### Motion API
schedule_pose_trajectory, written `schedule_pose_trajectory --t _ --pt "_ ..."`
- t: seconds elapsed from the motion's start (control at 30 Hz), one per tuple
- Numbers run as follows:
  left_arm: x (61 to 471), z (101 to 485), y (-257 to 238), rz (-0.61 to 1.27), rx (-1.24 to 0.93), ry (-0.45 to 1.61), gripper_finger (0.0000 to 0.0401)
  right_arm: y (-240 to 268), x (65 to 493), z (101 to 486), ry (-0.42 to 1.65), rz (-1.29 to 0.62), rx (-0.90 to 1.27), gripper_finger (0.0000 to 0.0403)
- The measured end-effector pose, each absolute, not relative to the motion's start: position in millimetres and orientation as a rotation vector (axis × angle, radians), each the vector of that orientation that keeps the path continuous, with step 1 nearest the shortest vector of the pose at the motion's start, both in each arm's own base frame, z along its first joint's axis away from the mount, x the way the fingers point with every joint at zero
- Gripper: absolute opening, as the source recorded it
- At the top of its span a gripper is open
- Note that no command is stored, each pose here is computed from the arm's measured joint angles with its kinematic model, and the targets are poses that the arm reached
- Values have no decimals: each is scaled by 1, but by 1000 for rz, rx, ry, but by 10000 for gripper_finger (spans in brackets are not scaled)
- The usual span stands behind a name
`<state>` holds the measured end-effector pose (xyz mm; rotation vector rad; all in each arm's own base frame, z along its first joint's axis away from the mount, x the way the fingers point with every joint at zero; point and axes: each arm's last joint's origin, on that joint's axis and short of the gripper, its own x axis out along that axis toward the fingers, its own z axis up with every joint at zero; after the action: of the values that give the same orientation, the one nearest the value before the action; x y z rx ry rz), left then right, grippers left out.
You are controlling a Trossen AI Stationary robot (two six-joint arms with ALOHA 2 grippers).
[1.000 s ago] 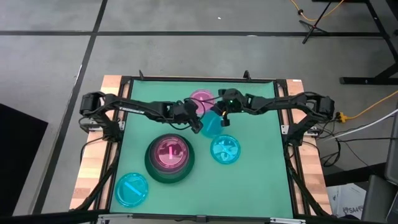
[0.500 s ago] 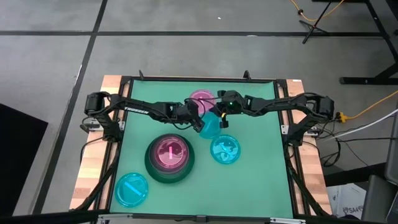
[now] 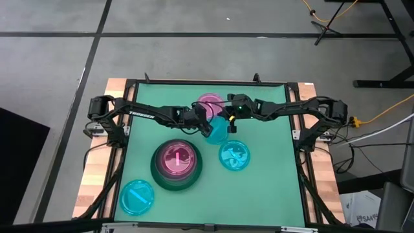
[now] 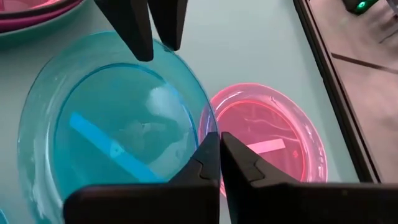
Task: Stack plastic plates
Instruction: Stack the top light blue plate on top of the stacked light pink plate
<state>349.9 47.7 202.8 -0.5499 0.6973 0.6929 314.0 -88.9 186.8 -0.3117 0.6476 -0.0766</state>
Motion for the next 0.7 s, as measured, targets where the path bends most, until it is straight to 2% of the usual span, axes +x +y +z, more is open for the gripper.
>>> schedule_pose_trajectory --t 0.4,0.57,0.7 --pt "350 203 48 696 -544 696 27 -89 314 187 647 -81 -298 0" --pt "350 203 48 697 -543 697 8 -89 314 187 648 -81 -298 3" --pt "350 203 48 697 -543 697 3 -89 314 187 648 -81 -298 22"
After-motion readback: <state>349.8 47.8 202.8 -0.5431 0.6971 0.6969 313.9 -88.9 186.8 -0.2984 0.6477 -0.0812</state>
